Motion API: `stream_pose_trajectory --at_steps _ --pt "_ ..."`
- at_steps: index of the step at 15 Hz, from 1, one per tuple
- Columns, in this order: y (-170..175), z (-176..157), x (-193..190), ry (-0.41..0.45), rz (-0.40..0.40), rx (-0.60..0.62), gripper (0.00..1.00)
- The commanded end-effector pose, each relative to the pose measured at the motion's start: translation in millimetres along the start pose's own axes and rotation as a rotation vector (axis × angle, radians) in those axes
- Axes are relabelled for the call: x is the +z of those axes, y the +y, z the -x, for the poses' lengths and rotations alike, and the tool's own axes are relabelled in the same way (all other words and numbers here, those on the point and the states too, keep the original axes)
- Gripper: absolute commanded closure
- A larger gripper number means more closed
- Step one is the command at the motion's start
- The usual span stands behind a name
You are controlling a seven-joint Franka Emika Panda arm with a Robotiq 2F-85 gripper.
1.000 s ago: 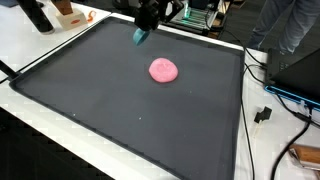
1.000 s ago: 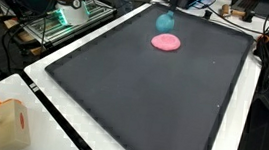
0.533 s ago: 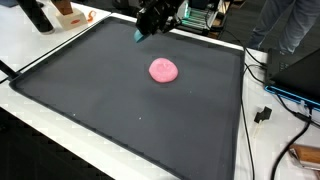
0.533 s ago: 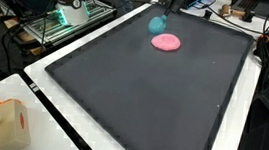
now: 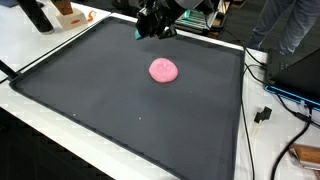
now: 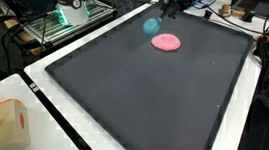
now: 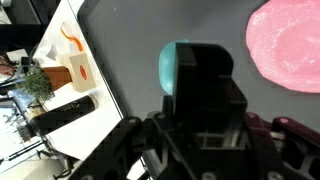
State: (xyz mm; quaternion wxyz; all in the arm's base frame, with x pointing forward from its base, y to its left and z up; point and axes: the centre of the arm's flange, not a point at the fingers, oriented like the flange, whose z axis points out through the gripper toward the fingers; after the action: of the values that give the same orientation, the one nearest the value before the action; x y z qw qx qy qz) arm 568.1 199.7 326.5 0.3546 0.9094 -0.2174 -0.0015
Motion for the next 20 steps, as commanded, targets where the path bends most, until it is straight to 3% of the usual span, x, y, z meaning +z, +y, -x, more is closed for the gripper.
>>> stream_pose_trajectory --at_steps 1,8,20 --pt "-15 -3 4 0.02 0.091 0.071 0.75" --pt "-33 -5 26 0.045 0.197 0.144 0.75" --pt "-49 -13 52 0.021 0.26 0.129 0.75"
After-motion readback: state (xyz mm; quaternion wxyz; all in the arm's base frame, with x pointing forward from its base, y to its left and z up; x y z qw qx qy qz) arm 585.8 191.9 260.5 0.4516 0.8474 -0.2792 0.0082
